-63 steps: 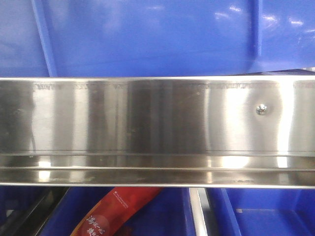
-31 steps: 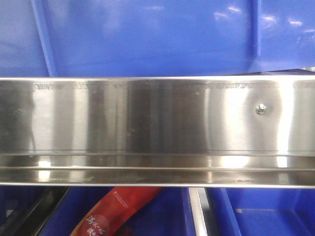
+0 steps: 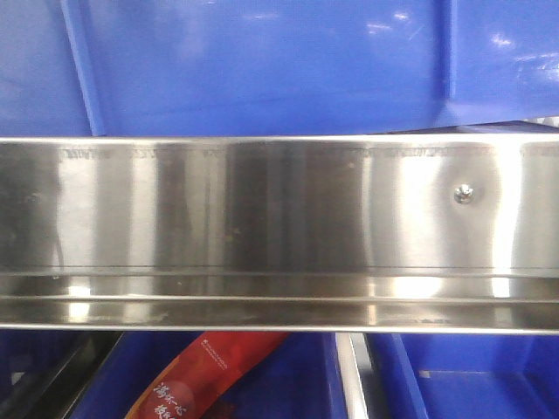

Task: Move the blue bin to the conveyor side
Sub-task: 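Close both grippers on opposite side walls of the blue bin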

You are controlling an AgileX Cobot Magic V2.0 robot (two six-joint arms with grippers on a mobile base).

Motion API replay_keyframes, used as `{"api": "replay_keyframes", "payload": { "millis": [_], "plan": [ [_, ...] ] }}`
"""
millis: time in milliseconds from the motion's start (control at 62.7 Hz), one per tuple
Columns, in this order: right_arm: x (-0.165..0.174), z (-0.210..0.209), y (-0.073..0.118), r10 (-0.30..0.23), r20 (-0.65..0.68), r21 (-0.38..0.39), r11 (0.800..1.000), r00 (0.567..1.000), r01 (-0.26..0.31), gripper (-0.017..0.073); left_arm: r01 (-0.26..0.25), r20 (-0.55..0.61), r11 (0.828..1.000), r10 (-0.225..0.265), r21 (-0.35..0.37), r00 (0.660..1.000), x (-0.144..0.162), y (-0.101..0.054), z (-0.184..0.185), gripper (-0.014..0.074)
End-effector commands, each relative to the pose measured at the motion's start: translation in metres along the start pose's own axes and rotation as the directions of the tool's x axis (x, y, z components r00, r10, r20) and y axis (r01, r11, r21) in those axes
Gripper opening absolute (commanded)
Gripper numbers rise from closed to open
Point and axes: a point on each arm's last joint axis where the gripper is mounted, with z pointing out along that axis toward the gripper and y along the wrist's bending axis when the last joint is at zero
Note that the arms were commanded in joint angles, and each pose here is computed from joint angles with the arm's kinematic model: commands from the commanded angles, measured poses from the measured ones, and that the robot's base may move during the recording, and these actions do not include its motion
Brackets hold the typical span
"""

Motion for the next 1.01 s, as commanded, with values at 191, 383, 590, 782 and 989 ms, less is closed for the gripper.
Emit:
{"api": "replay_keyframes", "payload": {
  "millis": [191, 383, 590, 782, 989],
  "plan": [
    [-0.0006, 0.0002, -0.0012, -0.042, 0.008, 0.013, 0.999, 0.999, 0.042, 0.0297, 0.0, -0.002, 1.0, 0.0, 0.013, 1.0, -0.0005, -0.0031, -0.0031, -0.001],
    [-0.0002, 0.0002, 0.0015, -0.031, 0.006, -0.017, 0.999, 0.999, 0.032, 0.0297, 0.0, -0.004, 1.0, 0.0, 0.014, 1.0, -0.0003, -0.0032, -0.0031, -0.001],
    [-0.0001, 0.0001, 0.003, -0.025, 0.004, -0.034, 0.999, 1.0, 0.025, 0.0297, 0.0, -0.01, 1.0, 0.0, 0.014, 1.0, 0.0003, -0.0032, -0.0031, -0.001],
    [-0.0013, 0.0001, 0.0032, -0.054, 0.019, -0.034, 0.998, 0.998, 0.054, 0.0297, 0.0, -0.01, 1.0, 0.0, 0.014, 1.0, 0.0003, -0.0032, -0.0031, -0.001],
    [-0.0095, -0.0004, 0.0041, -0.109, 0.111, -0.033, 0.993, 0.988, 0.114, 0.0297, 0.0, -0.012, 1.0, 0.0, 0.014, 1.0, 0.0005, -0.0032, -0.0031, -0.001]
  ]
}}
